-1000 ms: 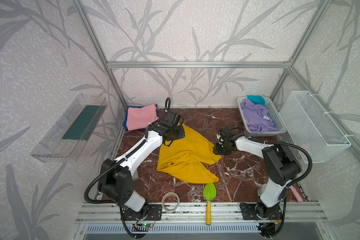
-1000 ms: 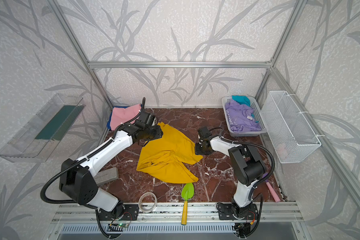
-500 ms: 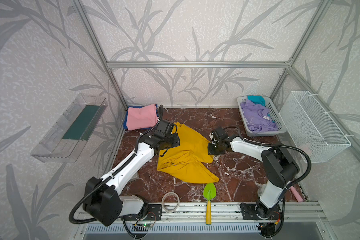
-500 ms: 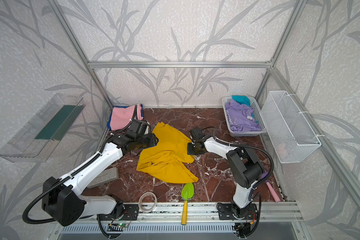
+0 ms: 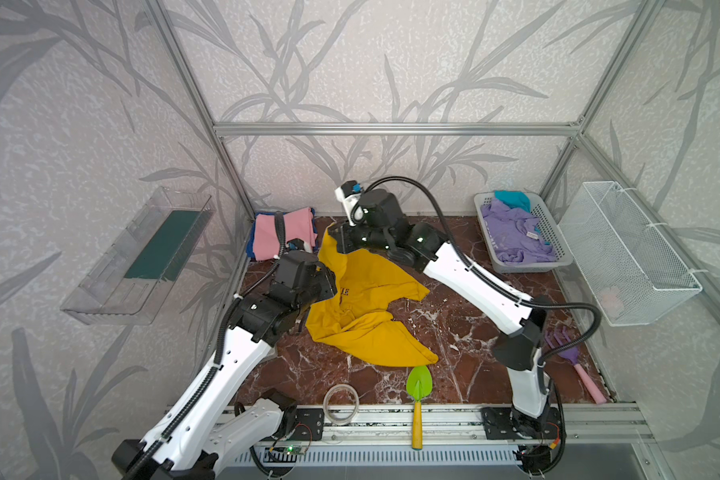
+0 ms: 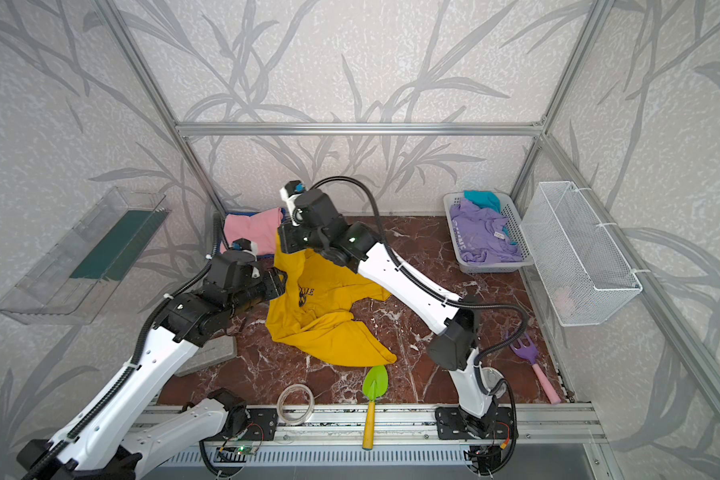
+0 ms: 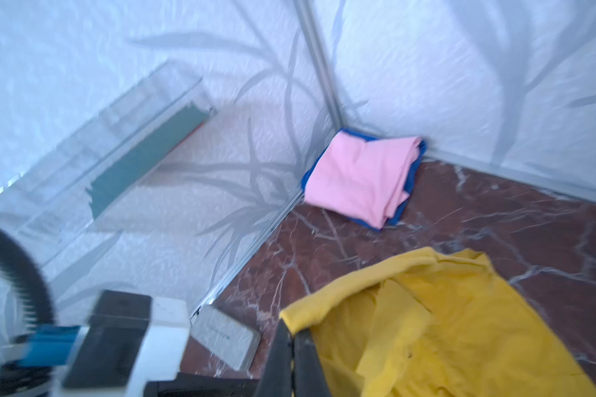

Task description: Fold and stack the t-shirts

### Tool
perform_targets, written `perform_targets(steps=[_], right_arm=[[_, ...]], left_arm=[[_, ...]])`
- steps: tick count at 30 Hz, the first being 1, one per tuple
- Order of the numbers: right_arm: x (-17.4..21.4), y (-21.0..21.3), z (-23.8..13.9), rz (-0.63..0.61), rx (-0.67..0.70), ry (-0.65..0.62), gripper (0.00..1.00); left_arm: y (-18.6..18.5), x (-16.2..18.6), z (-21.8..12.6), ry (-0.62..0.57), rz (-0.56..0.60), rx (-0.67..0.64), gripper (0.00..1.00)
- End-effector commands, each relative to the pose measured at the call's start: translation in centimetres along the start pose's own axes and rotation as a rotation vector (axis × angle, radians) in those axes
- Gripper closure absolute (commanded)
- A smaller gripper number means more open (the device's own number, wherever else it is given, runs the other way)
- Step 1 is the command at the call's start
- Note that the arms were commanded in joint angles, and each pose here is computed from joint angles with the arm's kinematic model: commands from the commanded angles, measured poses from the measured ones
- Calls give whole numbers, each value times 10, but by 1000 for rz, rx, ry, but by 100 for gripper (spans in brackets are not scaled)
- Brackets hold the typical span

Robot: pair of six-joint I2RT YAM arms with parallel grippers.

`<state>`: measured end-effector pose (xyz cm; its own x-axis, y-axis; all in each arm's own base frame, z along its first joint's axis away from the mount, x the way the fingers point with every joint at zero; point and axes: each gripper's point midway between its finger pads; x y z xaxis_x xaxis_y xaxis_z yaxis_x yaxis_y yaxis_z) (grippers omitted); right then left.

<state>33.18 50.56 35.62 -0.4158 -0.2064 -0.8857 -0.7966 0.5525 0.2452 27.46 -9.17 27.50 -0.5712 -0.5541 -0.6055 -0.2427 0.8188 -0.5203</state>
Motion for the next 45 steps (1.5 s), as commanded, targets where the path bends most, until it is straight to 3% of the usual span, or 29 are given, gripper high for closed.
perform_targets(steps=[1, 3, 7, 11, 15, 19, 23, 28, 34, 41, 45], right_arm=[[75, 22, 51, 13, -53, 221, 100], [91, 45, 69, 21, -105, 253, 99], [107, 45, 84, 29, -111, 299, 72], [95, 26, 71, -10, -48, 288, 55], [77, -28, 39, 6, 75, 282, 53], [85, -86, -10, -8, 266, 284, 51], [128, -142, -75, 90, 430, 265, 48], [208, -195, -162, 273, 591, 314, 49], [284, -207, -217, 322, 690, 479, 54], [335, -199, -220, 364, 657, 605, 53], [341, -202, -224, 364, 674, 634, 53]], left_arm=[[27, -9, -12, -79, -12, -94, 48], [29, -9, -16, -89, -18, -93, 50], [36, -7, -18, -101, -31, -100, 52], [38, -5, -16, -100, -40, -106, 53], [35, -5, -8, -90, -34, -110, 53], [20, -2, 15, -46, -10, -94, 51], [-14, 13, 60, 76, 13, -13, 33], [-56, 38, 129, 247, 24, 51, 32], [-80, 69, 213, 427, 64, -15, 30], [-113, 113, 284, 528, 279, -120, 28], [-102, 140, 305, 591, 389, -258, 28]])
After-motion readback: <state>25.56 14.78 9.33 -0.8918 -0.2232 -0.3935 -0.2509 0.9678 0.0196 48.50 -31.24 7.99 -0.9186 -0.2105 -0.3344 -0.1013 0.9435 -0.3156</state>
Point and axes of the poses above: each gripper's point midway between its finger pads, its own z axis out along the fingers, its own y axis along the line the jaws close on, x = y × z, and after that the axes turned 12 degrees about -z, right-handed
